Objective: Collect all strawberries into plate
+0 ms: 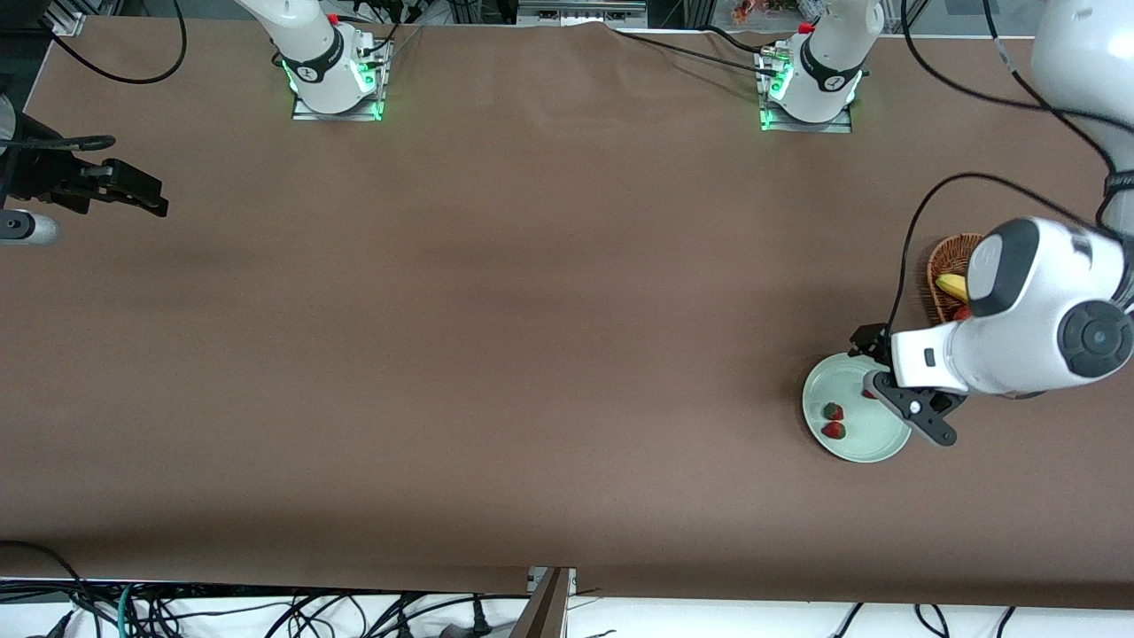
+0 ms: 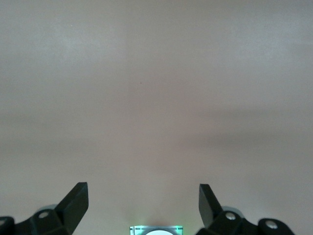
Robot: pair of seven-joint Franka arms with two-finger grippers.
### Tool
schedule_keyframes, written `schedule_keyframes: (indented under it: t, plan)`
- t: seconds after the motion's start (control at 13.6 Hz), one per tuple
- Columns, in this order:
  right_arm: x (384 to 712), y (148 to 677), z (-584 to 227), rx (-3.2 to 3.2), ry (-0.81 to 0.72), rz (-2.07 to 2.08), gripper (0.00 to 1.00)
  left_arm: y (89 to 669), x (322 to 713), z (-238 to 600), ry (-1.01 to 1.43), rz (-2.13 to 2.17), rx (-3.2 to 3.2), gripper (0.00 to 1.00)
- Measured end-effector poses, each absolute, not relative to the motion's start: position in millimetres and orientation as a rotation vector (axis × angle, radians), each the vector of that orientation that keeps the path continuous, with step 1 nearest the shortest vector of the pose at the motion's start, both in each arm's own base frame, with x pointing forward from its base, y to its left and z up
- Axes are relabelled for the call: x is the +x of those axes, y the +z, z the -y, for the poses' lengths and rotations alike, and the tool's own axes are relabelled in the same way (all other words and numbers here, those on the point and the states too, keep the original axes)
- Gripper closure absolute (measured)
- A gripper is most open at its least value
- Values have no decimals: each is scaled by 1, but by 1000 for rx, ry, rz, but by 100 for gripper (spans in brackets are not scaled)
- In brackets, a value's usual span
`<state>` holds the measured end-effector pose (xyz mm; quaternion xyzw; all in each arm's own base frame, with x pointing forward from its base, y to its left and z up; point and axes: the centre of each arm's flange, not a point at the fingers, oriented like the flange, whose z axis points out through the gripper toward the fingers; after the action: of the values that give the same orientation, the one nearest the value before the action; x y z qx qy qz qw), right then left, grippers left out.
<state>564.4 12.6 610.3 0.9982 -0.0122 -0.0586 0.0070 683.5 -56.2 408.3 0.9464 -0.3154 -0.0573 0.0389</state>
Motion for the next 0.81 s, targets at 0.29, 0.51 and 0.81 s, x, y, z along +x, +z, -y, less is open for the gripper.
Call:
schedule_keyframes:
  t: [0.29,0.51,0.81]
  plan:
    - [566,609,-13,3122,-186,38,0,506,646,92,-166,753,3059,0]
    - [566,609,-13,3122,-185,39,0,566,619,84,-87,529,3082,0]
    - [566,610,-13,3122,-182,39,0,600,564,38,-33,269,3103,0]
